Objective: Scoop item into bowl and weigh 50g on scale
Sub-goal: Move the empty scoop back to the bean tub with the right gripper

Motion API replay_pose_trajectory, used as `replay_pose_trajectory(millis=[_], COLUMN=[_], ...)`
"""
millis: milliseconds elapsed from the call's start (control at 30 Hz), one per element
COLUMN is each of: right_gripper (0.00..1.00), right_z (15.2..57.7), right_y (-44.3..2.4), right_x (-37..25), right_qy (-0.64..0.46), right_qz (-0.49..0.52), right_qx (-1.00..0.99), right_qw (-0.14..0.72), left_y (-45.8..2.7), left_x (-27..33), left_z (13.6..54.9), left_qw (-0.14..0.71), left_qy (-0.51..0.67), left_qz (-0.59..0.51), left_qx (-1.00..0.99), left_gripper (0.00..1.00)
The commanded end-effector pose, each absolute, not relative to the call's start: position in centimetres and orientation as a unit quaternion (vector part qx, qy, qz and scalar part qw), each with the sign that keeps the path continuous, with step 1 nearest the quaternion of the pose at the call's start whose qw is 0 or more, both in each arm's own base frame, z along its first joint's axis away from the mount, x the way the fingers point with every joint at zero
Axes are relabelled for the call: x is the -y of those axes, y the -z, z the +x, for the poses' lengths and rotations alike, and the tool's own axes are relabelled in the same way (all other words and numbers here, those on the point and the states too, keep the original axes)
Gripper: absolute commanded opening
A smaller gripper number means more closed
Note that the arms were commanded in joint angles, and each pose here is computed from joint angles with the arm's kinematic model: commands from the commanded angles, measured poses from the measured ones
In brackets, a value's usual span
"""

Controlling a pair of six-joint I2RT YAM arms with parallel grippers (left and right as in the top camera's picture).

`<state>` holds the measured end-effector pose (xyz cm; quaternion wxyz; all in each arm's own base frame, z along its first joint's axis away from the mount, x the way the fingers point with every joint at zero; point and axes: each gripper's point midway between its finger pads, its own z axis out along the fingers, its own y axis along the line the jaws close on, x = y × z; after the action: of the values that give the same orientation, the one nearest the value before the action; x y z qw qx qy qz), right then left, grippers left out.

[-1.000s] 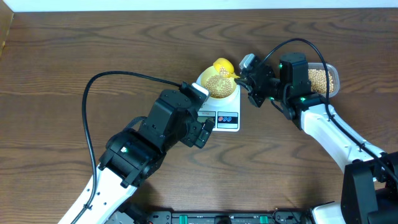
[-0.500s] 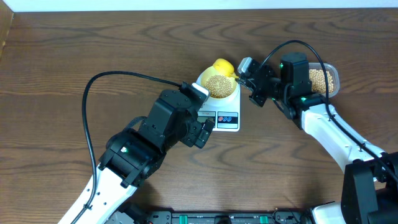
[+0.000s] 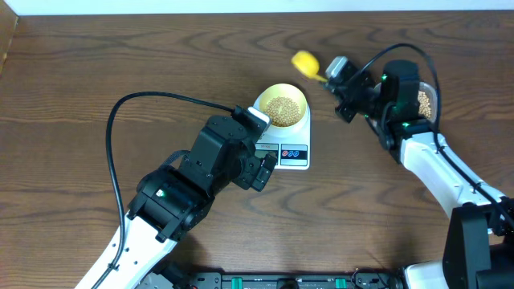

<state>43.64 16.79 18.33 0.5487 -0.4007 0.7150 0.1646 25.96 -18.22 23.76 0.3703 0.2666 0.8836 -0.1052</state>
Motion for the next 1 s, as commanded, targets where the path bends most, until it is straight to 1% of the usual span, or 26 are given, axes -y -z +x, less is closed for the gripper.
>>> replay_pose_trajectory(millis=[0,100,233,467,667,867,967], right_gripper=[0.01,0.01,0.01,0.01,0.01,0.01,0.01], right_z=[45.1,46.1,46.7,47.2,45.8,43.4,42.2], right_y=[-18.8,-18.7,-18.6,-17.9,-20.0,-21.7,-21.6], right_x=[-14.8,-12.5,-10.7,-6.0,-3.6,-1.9,-0.9], right_qy=[-0.190,-0.184,-0.170,-0.070,-0.012,-0.004,-0.001], right_qz=[-0.310,-0.247,-0.222,-0.157,-0.134,-0.113,-0.100], right_qx=[-0.752,-0.777,-0.787,-0.825,-0.832,-0.844,-0.854], right_qw=[0.550,0.550,0.550,0.538,0.538,0.525,0.510], left_y=[-23.6,-23.6,-23.6,-23.6,-23.6,-23.6,-23.6], left_x=[18.2,18.2,18.2,18.2,18.2,18.2,18.2], left_z=[26.0,26.0,26.0,26.0,26.0,26.0,26.0], left_qw=[0.367,0.367,0.367,0.367,0.367,0.367,0.367], left_qy=[0.104,0.104,0.104,0.104,0.104,0.104,0.104], left_qz=[0.274,0.274,0.274,0.274,0.274,0.274,0.274], left_qx=[-0.883,-0.883,-0.883,-0.883,-0.883,-0.883,-0.883], left_gripper=[0.97,0.97,0.97,0.97,0.97,0.97,0.97])
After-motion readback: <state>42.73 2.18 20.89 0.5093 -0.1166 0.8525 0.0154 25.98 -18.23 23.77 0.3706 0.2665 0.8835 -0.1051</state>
